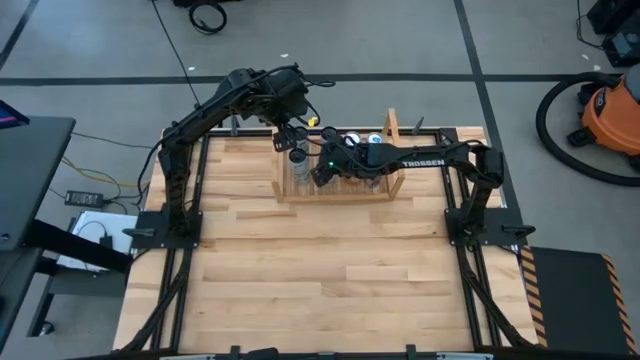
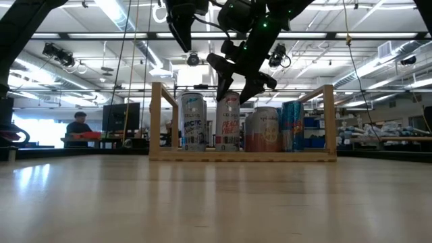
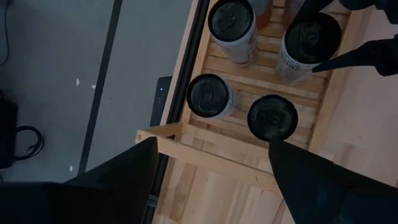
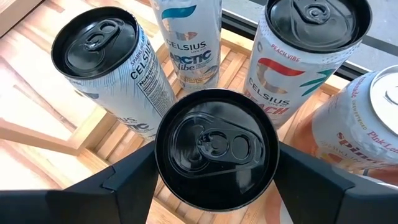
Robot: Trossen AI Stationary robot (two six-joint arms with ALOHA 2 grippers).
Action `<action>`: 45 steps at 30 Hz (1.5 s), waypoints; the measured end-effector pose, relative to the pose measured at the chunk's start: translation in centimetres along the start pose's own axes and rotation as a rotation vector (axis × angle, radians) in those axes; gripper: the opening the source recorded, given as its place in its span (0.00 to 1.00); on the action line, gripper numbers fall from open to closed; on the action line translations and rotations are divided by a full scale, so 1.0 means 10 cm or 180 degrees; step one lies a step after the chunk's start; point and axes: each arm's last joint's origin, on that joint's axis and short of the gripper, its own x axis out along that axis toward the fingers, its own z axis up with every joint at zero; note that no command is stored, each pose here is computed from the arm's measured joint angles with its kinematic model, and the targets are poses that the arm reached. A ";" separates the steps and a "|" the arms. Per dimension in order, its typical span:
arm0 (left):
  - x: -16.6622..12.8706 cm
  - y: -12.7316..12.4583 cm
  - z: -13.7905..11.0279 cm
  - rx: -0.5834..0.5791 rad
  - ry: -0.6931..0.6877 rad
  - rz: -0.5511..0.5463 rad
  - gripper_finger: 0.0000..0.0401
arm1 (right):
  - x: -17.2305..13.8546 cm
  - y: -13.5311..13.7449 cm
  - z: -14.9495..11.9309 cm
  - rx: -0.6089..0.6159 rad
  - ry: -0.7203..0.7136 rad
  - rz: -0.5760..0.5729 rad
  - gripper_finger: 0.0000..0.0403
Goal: Place canned beverage on shelf
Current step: Adjust the center white soda can
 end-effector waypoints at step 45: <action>0.00 0.00 0.00 -0.0004 0.0000 0.0000 0.77 | 0.03 0.01 0.05 -0.0091 0.0027 0.0241 0.82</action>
